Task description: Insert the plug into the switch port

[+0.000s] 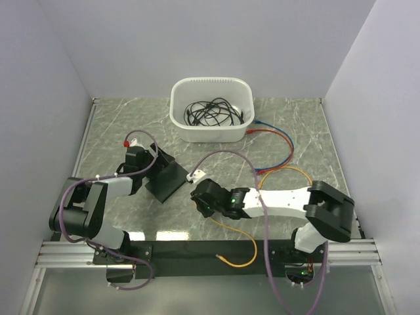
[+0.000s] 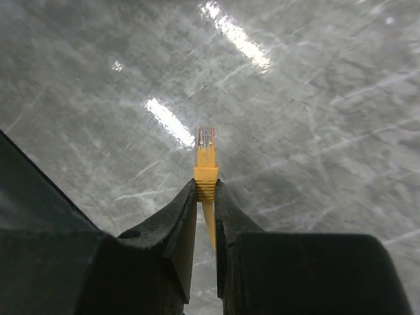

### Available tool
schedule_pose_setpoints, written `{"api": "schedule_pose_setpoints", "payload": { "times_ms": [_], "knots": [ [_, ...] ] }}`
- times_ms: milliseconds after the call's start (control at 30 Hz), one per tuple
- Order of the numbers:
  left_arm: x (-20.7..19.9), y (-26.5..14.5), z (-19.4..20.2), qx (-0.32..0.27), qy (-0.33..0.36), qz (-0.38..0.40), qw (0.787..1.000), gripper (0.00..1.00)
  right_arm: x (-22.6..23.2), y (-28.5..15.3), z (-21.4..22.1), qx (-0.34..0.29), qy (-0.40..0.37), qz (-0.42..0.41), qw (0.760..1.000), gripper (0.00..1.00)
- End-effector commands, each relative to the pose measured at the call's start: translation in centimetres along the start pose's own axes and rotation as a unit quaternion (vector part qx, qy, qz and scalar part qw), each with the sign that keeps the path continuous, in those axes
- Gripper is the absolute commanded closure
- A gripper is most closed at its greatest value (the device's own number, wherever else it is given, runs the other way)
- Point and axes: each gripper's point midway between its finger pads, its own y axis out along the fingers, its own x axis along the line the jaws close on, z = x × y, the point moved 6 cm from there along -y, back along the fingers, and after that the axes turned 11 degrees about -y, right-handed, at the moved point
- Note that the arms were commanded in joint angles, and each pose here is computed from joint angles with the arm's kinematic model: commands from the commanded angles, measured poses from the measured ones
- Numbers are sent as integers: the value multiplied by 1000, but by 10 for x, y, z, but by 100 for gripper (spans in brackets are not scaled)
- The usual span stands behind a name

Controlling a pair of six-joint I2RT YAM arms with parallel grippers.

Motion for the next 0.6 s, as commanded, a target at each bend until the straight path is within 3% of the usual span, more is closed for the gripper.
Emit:
{"api": "schedule_pose_setpoints", "payload": {
  "times_ms": [0,567],
  "knots": [
    [11,-6,19,39,-15,10,999,10,12,7,-23,-15,9,-15,1000,100],
    [40,-26,49,57,-38,17,997,10,32,43,-38,25,-18,-48,998,100]
  ]
}}
